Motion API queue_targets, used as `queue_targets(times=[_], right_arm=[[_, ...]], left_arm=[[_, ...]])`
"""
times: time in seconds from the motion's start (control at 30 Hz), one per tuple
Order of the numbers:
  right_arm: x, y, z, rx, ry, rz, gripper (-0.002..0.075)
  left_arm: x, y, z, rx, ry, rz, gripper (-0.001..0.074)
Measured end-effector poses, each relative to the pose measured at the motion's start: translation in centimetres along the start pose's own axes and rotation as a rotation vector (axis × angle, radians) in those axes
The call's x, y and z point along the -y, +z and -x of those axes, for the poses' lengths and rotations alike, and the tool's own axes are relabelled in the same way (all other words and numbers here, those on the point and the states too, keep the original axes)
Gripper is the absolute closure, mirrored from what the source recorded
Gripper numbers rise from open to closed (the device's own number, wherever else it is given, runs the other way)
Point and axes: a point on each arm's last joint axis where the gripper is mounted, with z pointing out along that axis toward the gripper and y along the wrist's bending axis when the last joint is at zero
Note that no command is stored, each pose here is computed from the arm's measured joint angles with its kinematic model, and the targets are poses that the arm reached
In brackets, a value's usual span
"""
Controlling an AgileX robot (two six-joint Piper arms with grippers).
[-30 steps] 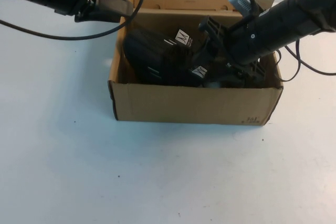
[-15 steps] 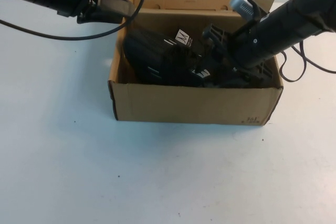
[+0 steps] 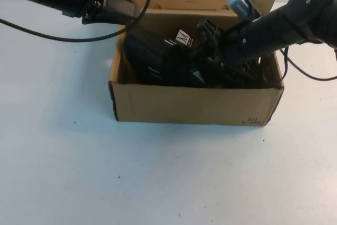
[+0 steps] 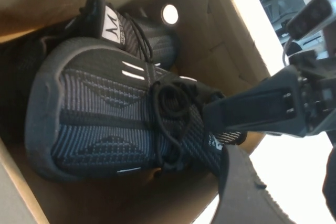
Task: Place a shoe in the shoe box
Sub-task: Place the shoe in the shoe box
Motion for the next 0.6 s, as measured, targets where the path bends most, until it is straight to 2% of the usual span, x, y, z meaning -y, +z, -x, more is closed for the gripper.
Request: queue_targets(times=[0.27,0.4,0.6], right_arm=[[0.1,0.3,0.3,0.021,0.004,0.010,0.0371],[-0.9,-1.1,0.6,0.049,-0.064,-0.001,0.0371],[-1.4,-4.4,1.3,-0.001,-0.182,-0.132,0.0371]], left_arm=[[0.0,0.0,0.0,0.001,0.001,0.003,0.0437],[0.0,0.0,0.0,0.000,0.005,0.004,0.0437],[0.0,0.0,0.0,-0.002,0.006,0.003,0.0437]])
